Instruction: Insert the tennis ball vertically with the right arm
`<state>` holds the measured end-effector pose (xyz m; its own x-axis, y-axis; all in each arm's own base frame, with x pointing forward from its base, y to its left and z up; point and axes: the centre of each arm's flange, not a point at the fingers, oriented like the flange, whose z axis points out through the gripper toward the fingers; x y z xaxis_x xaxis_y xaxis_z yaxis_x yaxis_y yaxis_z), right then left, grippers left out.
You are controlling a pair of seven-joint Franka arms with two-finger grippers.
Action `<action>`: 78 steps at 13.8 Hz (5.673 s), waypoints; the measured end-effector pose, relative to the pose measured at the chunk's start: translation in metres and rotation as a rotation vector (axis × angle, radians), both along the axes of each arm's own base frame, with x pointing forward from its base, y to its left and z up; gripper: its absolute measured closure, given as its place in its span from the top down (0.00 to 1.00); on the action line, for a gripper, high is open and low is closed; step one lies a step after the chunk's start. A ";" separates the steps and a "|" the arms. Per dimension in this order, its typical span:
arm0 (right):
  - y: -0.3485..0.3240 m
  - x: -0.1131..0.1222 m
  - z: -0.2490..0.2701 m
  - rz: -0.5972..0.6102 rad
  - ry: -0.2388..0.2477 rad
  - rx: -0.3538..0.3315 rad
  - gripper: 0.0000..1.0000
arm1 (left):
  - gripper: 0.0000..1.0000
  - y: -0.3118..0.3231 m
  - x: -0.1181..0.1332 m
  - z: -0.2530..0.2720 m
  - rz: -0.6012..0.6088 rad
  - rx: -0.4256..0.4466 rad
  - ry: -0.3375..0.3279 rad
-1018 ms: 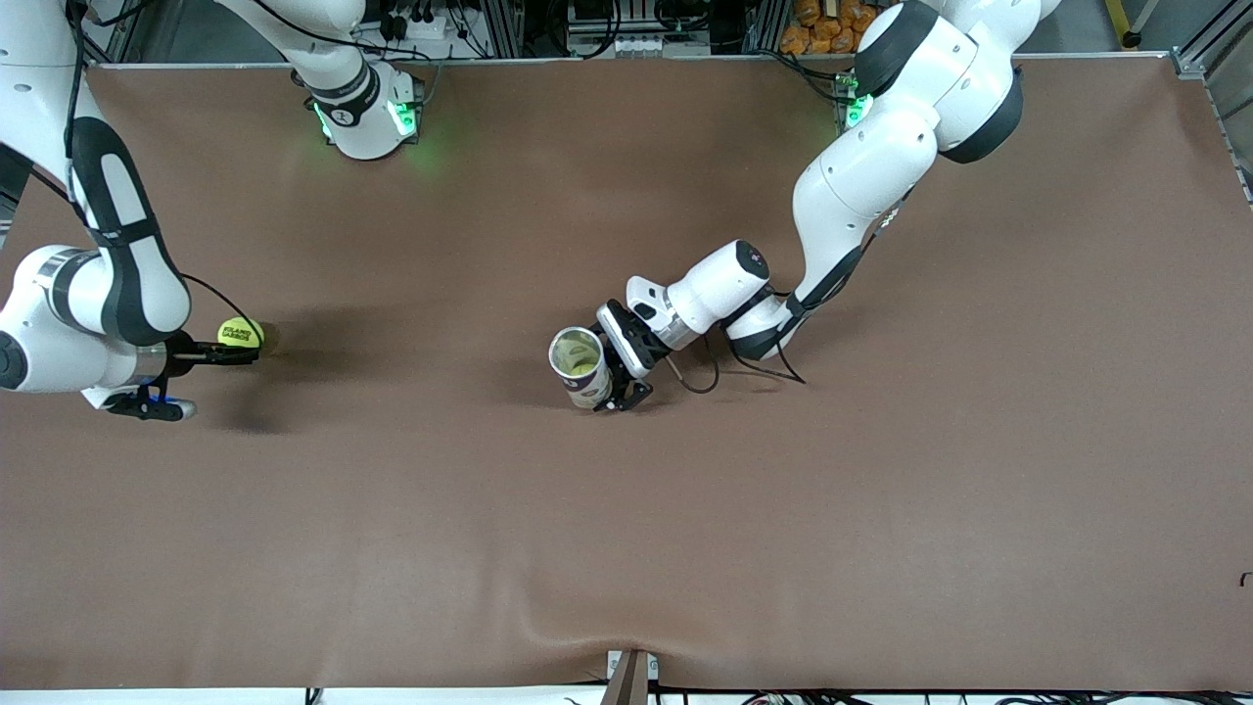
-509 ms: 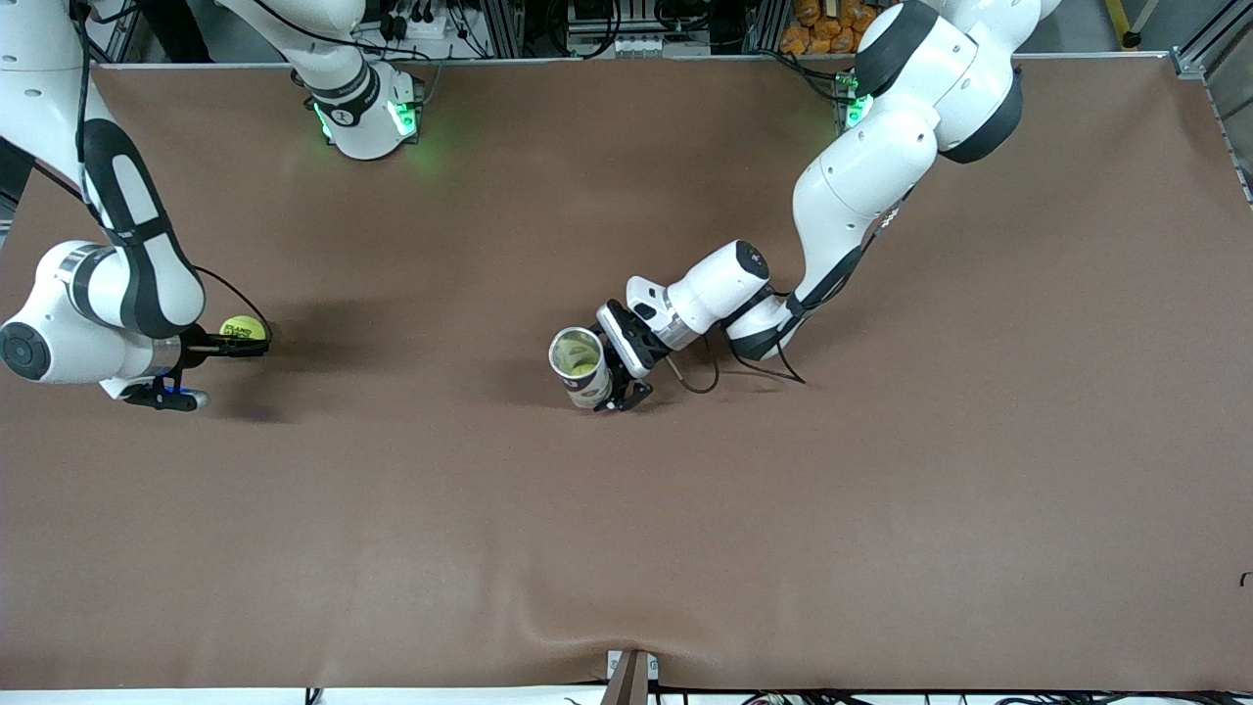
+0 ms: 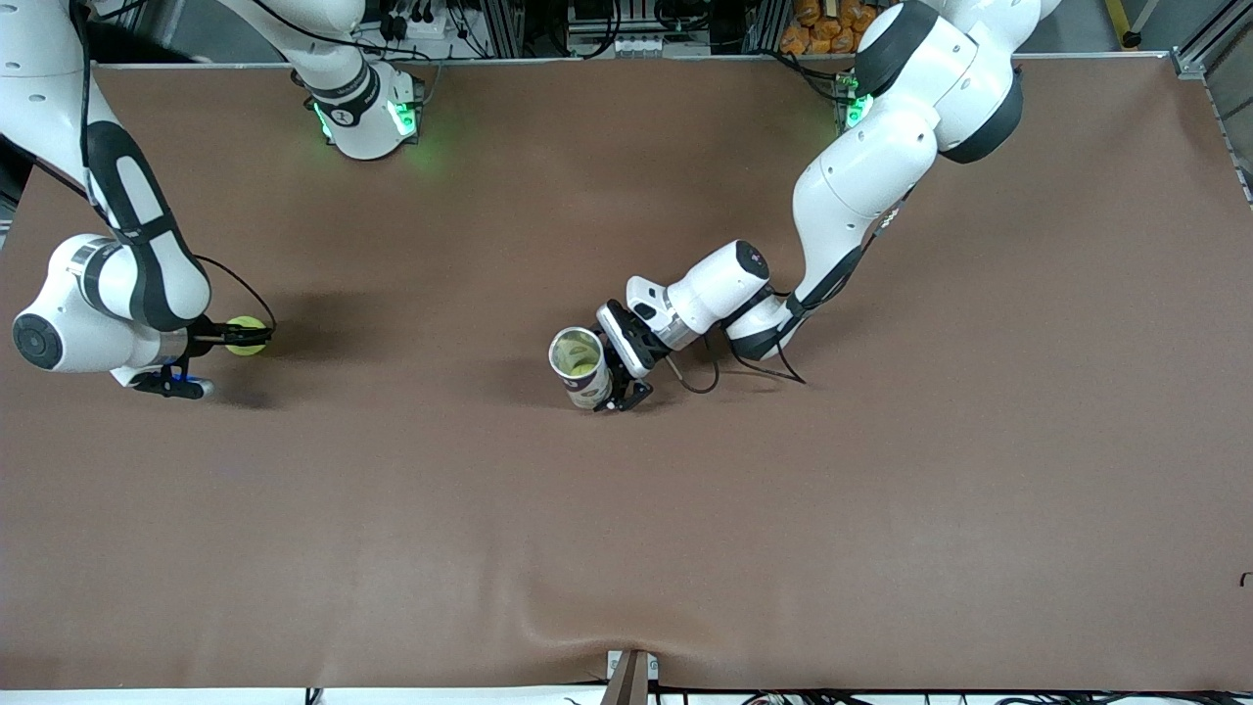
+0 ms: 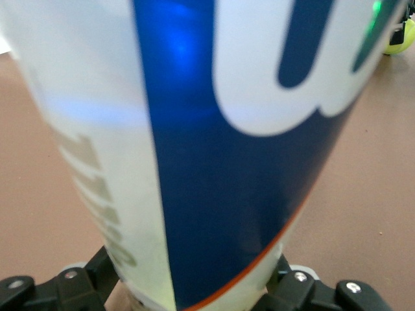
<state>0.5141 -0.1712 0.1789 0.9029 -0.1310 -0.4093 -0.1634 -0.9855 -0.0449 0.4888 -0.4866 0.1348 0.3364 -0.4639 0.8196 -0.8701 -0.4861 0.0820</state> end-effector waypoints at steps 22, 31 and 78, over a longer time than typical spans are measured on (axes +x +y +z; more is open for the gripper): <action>0.484 0.120 0.310 -0.758 -0.112 0.105 0.67 | 0.93 -0.001 -0.001 0.000 -0.002 0.000 0.000; 0.572 0.094 0.233 -0.737 -0.069 0.025 0.67 | 0.93 -0.001 -0.001 0.000 -0.002 0.000 0.000; 0.173 0.010 0.467 -0.034 -0.372 -0.042 1.00 | 1.00 0.236 0.030 0.017 0.254 0.269 0.215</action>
